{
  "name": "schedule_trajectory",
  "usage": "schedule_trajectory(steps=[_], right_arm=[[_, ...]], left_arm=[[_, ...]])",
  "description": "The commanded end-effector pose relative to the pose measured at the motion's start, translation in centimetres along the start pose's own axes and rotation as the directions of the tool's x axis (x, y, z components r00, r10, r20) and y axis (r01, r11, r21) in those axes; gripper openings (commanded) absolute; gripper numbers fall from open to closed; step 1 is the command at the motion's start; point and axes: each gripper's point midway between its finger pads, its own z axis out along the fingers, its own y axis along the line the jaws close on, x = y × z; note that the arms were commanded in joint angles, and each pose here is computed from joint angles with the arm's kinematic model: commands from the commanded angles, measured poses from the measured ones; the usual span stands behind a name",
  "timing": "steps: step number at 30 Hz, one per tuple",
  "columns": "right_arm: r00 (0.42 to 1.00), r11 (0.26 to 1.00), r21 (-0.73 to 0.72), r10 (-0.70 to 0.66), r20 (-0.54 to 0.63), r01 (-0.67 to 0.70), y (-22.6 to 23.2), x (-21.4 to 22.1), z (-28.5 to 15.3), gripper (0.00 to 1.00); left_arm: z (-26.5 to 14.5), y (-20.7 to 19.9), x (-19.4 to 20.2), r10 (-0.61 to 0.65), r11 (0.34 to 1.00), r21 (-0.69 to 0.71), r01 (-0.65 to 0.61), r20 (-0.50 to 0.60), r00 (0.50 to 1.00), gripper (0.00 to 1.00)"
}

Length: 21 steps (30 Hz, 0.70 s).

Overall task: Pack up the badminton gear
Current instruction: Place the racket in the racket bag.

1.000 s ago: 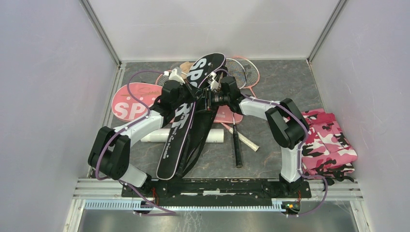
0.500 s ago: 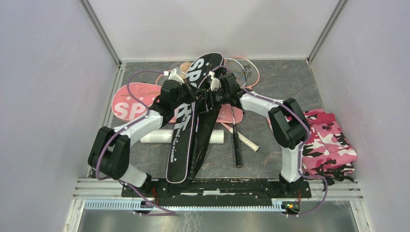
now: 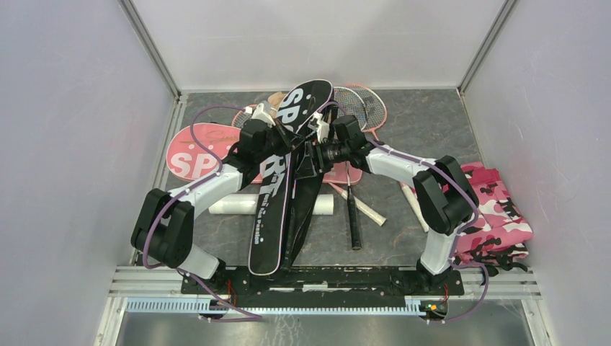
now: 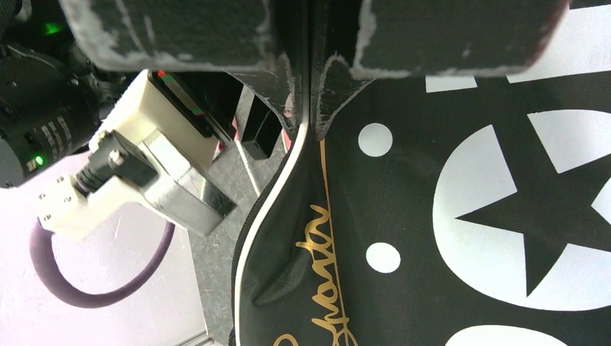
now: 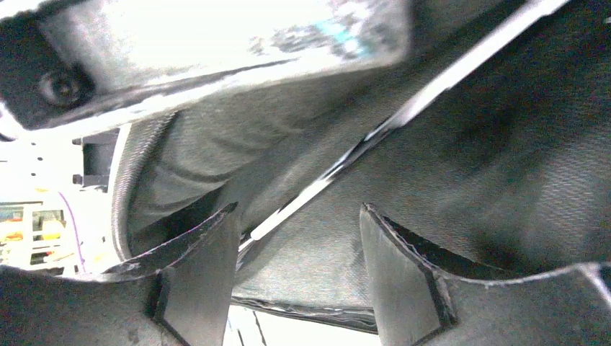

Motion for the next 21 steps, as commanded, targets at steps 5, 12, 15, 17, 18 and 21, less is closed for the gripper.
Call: schedule_trajectory(steps=[5, 12, 15, 17, 18, 21], right_arm=[[0.997, 0.995, -0.079, -0.063, 0.043, 0.066, 2.5, -0.1, 0.9, 0.62], [0.998, 0.994, -0.100, -0.038, 0.052, 0.043, 2.2, 0.5, 2.0, 0.49], [0.997, 0.995, -0.090, -0.035, 0.062, 0.040, 1.8, 0.3, 2.4, 0.44], [0.998, 0.996, -0.081, -0.030, 0.063, 0.035, 1.4, 0.4, 2.8, 0.42], [0.998, 0.997, -0.075, -0.028, 0.063, 0.033, 1.2, 0.5, 2.9, 0.41], [0.997, 0.997, -0.065, -0.029, 0.069, 0.033, 0.9, 0.5, 2.9, 0.40]], left_arm=[[-0.6, -3.3, -2.6, -0.008, 0.996, 0.088, 0.003, 0.057, 0.998, 0.02], [-0.8, -3.3, -2.6, -0.048, 0.995, 0.093, 0.043, 0.049, 0.998, 0.02], [-0.9, -3.1, -2.9, -0.081, 0.993, 0.092, 0.077, 0.048, 0.996, 0.02], [-1.0, -3.0, -3.2, -0.097, 0.991, 0.092, 0.092, 0.051, 0.994, 0.02], [-1.0, -3.1, -3.4, -0.101, 0.991, 0.094, 0.095, 0.053, 0.994, 0.02], [-1.2, -3.2, -3.6, -0.102, 0.990, 0.098, 0.097, 0.056, 0.993, 0.02]])
